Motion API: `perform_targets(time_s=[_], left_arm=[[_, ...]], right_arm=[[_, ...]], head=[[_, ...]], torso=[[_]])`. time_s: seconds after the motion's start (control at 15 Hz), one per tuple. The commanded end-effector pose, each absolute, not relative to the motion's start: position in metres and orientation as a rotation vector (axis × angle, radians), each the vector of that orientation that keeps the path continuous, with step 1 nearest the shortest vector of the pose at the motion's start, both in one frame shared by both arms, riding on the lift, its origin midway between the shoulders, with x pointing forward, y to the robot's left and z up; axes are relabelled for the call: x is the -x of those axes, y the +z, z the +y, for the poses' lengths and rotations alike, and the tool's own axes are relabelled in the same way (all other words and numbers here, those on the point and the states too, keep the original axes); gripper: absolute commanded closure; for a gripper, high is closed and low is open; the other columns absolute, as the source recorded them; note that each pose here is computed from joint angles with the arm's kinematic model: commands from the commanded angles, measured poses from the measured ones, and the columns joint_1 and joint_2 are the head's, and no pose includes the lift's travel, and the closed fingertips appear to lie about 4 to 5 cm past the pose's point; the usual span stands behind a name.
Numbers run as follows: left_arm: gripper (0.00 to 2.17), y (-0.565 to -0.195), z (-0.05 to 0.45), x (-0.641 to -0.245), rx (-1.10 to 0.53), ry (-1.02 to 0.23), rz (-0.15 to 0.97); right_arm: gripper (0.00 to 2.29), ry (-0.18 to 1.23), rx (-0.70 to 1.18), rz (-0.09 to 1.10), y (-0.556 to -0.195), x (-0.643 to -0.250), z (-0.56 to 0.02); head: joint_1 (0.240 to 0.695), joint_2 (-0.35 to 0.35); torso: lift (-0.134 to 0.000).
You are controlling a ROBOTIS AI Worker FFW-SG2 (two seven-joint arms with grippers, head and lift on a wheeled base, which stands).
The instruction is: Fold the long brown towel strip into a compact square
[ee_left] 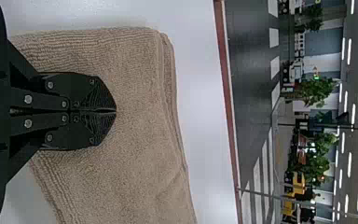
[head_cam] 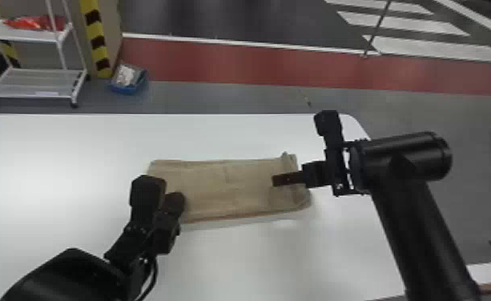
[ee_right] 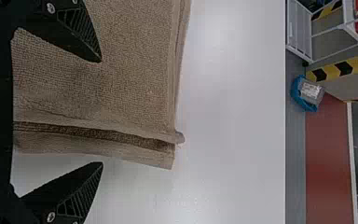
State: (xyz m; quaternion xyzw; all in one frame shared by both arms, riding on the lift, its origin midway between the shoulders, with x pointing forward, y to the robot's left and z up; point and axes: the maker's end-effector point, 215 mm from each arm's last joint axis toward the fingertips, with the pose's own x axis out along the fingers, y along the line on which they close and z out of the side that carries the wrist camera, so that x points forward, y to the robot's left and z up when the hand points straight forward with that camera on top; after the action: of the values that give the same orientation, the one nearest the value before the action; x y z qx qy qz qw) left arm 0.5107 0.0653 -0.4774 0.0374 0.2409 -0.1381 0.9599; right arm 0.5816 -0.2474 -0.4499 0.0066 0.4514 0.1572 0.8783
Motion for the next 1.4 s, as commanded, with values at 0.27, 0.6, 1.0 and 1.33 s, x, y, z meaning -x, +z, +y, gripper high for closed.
perform_targets(time_s=[0.27, 0.6, 1.0, 1.33], left_arm=[[2.14, -0.479, 0.069, -0.509, -0.08, -0.277, 0.49], [2.14, -0.483, 0.069, -0.503, -0.08, -0.279, 0.501], [2.14, -0.485, 0.072, -0.496, -0.09, -0.281, 0.509], [2.14, -0.489, 0.07, -0.487, -0.101, -0.29, 0.535]], right_arm=[[0.26, 0.335, 0.0, 0.981, -0.467, -0.575, -0.241], [1.02, 0.371, -0.033, 0.987, -0.468, -0.572, -0.229], [1.54, 0.421, -0.13, 0.968, -0.446, -0.561, -0.216], [1.56, 0.445, -0.207, 0.926, -0.401, -0.556, -0.214]], head=[[0.695, -0.175], [0.695, -0.168], [0.695, -0.155], [0.695, -0.146]], torso=[[-0.125], [-0.125], [-0.125], [-0.125]])
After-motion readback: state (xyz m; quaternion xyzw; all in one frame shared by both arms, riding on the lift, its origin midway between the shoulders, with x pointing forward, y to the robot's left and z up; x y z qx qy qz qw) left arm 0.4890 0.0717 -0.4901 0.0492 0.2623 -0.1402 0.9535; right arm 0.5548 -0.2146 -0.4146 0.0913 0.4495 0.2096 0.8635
